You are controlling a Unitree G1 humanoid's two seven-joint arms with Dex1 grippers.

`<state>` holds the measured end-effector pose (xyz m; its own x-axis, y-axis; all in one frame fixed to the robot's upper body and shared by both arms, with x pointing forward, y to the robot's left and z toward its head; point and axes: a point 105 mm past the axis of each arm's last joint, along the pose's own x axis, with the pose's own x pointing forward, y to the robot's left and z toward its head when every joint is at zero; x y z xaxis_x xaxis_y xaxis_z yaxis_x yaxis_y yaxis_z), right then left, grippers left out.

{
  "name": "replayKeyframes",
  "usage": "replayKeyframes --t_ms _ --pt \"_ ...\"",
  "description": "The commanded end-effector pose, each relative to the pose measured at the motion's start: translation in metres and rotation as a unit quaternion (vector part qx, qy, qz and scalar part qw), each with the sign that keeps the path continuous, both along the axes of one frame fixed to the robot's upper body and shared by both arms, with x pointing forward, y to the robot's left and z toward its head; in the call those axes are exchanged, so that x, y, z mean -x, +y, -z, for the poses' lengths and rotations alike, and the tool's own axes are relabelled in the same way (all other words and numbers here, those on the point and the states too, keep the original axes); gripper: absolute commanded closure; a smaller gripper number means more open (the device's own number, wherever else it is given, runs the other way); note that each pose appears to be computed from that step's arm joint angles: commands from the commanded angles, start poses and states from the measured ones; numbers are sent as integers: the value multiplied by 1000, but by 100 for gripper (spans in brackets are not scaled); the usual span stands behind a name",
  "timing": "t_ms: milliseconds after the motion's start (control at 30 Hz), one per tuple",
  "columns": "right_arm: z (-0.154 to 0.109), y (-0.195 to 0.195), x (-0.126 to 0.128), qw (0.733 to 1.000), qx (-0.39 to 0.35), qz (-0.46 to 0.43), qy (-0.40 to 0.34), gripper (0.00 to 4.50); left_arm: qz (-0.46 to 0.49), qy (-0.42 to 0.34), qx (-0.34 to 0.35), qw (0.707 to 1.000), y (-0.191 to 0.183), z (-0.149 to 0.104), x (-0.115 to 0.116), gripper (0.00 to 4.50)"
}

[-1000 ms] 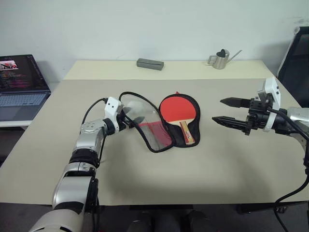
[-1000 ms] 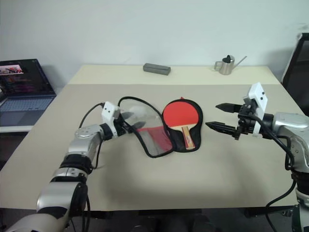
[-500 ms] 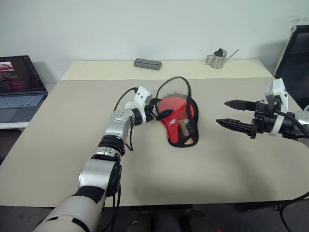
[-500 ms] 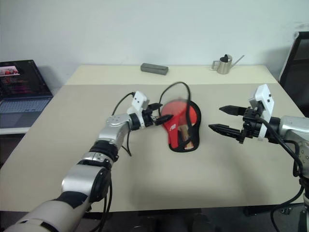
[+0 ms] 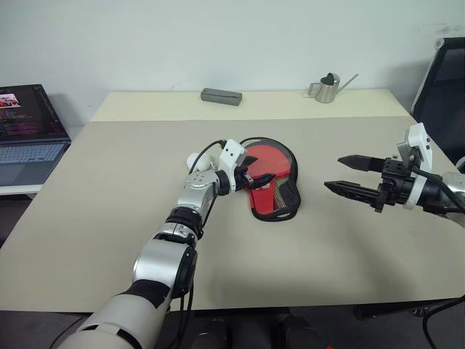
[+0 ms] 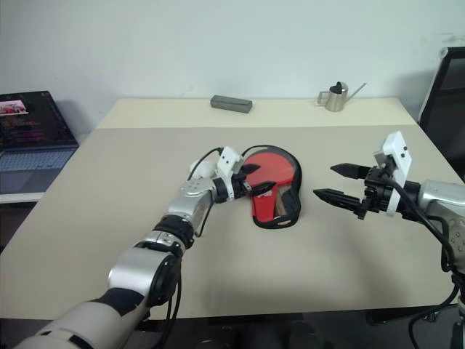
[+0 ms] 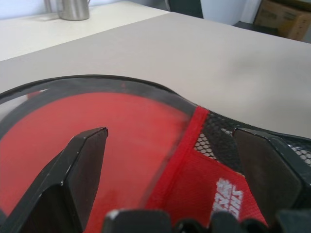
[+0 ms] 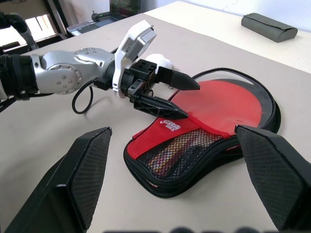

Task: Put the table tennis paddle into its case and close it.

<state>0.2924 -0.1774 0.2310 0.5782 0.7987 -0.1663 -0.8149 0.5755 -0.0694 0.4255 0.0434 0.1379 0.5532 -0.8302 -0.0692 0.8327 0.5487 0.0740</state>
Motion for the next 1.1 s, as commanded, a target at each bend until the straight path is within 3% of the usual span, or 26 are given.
replayKeyframes --t_ms 33,267,567,900,1100 --pt "-11 13 2 999 -19 -14 -22 4 10 -20 -1 1000 -1 -3 3 0" --pt "-7 28 -10 998 -66 -3 -7 4 22 -23 11 999 -7 3 13 0" --pt "10 37 -25 993 -98 29 57 4 55 -63 35 996 31 -45 30 0" --pt "28 35 -52 988 -77 94 99 4 109 -72 -41 991 103 -93 94 0" --pt "38 46 -59 986 -69 86 129 4 105 -96 -62 988 122 -122 116 0"
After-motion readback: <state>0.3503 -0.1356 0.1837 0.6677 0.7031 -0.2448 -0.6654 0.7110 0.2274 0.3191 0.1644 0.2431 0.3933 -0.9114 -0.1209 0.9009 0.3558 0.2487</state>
